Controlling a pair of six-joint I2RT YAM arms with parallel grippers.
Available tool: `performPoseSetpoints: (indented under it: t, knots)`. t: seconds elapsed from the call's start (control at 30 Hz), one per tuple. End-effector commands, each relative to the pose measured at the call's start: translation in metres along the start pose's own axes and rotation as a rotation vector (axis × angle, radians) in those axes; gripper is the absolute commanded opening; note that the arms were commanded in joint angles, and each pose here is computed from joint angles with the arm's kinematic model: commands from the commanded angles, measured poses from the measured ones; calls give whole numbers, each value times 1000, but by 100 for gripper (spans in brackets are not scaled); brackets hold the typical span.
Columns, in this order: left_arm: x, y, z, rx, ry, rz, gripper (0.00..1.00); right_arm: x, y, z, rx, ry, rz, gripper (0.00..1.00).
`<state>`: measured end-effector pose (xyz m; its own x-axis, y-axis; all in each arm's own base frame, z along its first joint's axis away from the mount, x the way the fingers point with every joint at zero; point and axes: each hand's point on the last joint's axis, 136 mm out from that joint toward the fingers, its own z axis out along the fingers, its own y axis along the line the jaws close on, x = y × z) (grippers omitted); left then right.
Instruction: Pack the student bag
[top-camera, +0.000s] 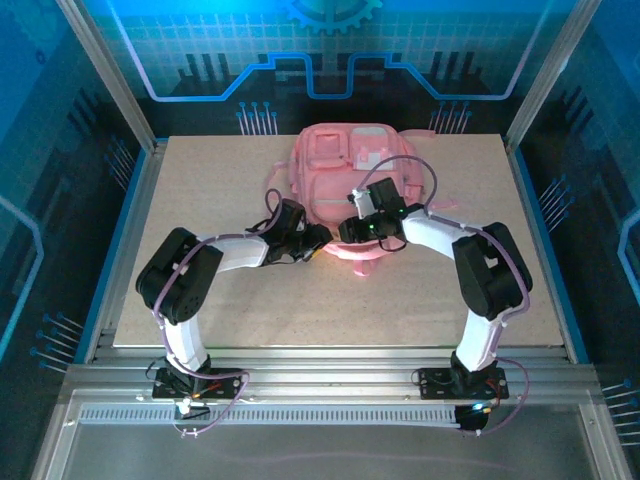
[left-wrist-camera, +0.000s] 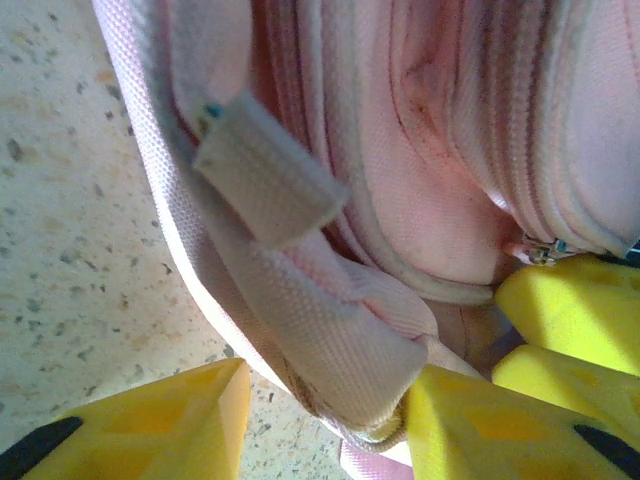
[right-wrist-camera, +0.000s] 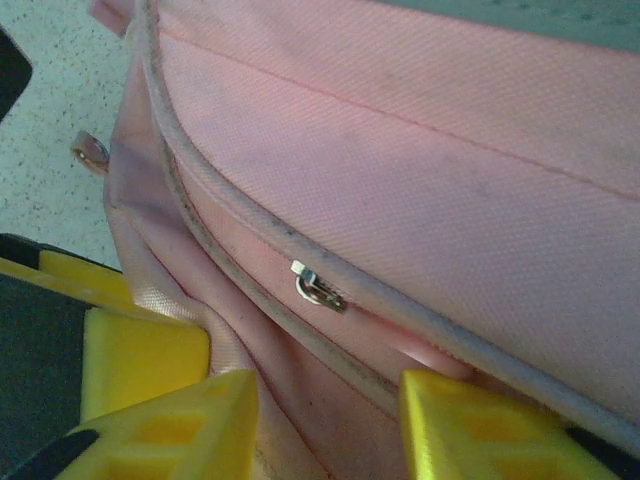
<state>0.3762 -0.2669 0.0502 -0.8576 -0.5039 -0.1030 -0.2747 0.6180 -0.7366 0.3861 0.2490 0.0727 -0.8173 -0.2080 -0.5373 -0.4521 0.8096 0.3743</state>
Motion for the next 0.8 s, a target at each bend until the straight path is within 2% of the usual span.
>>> performPoseSetpoints:
  t: [0.0,0.03,0.1,0.17,0.23,0.37,0.5,0.63,0.77]
  knots:
    - [6,27,4,-68,11,-9,44,-16,5,-3,54,-36,-99,40]
    - [5,28,3,-66,9,-15,44,-15,-1,-7,93,-30,-108,41]
    - [2,29,-1,-59,10,-28,49,-16,-15,-15,177,-37,-125,52]
    - [-2,26,-8,-47,9,-36,57,-22,-19,-22,194,-58,-120,59]
    - [-4,18,-16,-21,13,-46,64,-29,-18,-24,190,-78,-107,62]
    - [-12,-13,-34,53,-11,-82,70,-43,-12,-26,159,-141,-65,61]
    - [-29,-34,-44,109,-102,-180,71,-41,-2,-31,106,-139,-21,56]
    - [-42,-43,-39,139,-163,-274,69,-28,1,-42,87,-136,10,50]
    - [-49,-50,-23,140,-176,-313,67,-17,-2,-55,92,-131,42,48]
